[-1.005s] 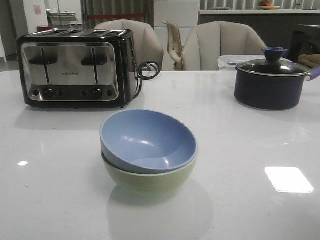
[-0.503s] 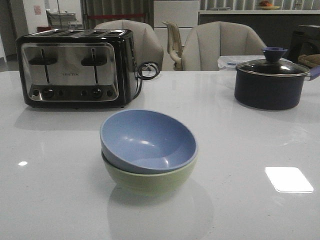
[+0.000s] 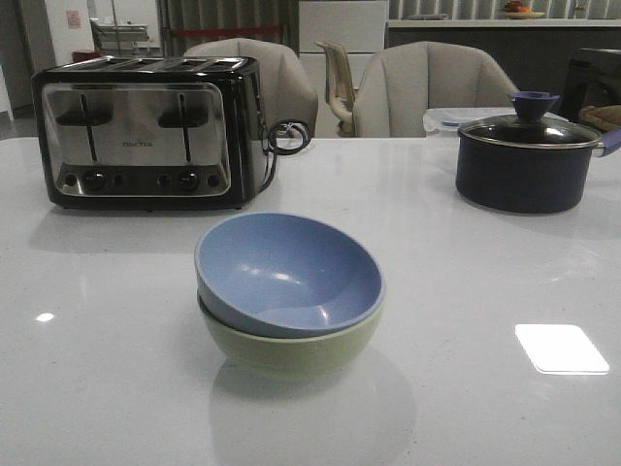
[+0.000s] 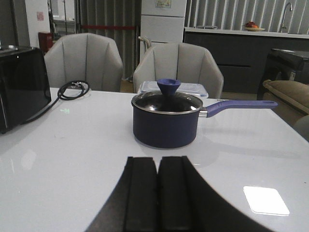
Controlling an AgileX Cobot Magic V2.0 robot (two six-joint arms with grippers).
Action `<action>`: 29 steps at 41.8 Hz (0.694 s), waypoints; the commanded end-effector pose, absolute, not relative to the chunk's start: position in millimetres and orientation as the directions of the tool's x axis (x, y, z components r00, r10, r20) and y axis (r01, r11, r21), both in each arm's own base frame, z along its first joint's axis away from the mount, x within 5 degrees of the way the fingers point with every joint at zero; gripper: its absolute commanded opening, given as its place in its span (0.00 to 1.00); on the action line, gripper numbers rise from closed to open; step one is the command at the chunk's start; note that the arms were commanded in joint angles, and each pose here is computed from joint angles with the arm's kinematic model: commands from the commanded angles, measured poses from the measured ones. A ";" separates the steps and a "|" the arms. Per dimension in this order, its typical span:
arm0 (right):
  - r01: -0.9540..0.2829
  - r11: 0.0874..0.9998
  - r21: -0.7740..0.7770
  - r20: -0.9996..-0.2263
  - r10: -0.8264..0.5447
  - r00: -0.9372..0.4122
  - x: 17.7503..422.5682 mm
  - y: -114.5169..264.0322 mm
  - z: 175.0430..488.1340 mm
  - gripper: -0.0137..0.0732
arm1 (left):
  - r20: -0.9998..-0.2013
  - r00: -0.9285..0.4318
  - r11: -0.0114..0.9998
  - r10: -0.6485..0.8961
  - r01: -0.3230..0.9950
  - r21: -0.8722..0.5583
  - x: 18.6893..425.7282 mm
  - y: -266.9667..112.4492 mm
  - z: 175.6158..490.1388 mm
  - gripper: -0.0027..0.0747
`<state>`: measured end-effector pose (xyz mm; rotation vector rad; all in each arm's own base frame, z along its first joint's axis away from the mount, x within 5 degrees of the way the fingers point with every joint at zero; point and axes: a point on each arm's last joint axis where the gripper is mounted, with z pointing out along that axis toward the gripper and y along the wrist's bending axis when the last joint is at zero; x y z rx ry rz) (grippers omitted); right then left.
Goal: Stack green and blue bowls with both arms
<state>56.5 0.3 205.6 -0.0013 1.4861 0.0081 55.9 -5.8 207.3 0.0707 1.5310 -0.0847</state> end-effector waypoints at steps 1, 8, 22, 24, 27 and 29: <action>-0.007 0.999 0.041 -0.978 0.042 0.206 53.3 -0.2 217.2 0.20 | -0.990 0.133 0.995 -0.038 0.092 -0.026 54.2 -4.7 213.8 0.16; -0.008 0.999 0.047 -0.981 0.047 0.189 53.6 -0.1 215.6 0.20 | -0.990 0.133 0.995 -0.038 0.092 -0.026 54.2 -4.7 213.8 0.16; -0.007 0.999 0.031 -0.984 0.032 0.174 53.8 0.0 214.3 0.20 | -0.990 0.133 0.995 -0.038 0.092 -0.026 54.2 -4.7 213.8 0.16; -0.007 0.999 0.031 -0.984 0.032 0.173 53.9 0.0 214.2 0.20 | -0.990 0.133 0.995 -0.038 0.092 -0.026 54.2 -4.7 213.8 0.16; -0.007 0.999 0.031 -0.984 0.032 0.173 53.9 0.0 214.2 0.20 | -0.990 0.133 0.995 -0.038 0.092 -0.026 54.2 -4.7 213.8 0.16; -0.007 0.999 0.031 -0.984 0.032 0.173 53.9 0.0 214.2 0.20 | -0.990 0.133 0.995 -0.038 0.092 -0.026 54.2 -4.7 213.8 0.16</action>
